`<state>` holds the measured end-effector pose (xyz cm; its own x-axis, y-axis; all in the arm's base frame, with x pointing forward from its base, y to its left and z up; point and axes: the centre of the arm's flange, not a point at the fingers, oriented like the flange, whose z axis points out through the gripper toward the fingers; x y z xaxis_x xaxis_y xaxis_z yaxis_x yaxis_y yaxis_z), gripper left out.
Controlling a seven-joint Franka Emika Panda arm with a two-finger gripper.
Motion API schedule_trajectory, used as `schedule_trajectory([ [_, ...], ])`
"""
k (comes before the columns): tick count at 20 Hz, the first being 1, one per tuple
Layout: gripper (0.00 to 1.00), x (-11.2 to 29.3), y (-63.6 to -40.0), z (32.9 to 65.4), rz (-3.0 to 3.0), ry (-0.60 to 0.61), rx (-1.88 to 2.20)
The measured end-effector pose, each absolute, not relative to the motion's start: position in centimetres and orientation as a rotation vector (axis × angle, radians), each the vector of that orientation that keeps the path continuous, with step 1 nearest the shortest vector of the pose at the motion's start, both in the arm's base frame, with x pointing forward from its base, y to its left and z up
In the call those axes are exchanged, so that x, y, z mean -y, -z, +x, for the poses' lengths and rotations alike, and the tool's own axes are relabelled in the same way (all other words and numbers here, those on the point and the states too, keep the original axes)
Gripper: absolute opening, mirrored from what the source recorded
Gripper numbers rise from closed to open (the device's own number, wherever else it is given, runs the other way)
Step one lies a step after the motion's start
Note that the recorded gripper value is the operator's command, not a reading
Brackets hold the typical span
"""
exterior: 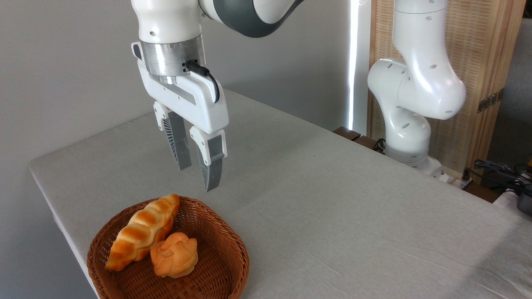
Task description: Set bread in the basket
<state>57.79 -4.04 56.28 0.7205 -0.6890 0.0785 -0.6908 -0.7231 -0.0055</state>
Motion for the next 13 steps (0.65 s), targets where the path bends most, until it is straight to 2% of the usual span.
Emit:
schedule_trajectory([
  [6, 1.00, 4.19, -55.70, 57.34, 2.883, -0.035, 1.179],
  [13, 1.00, 4.49, -55.61, 57.39, 2.878, -0.034, 1.185],
])
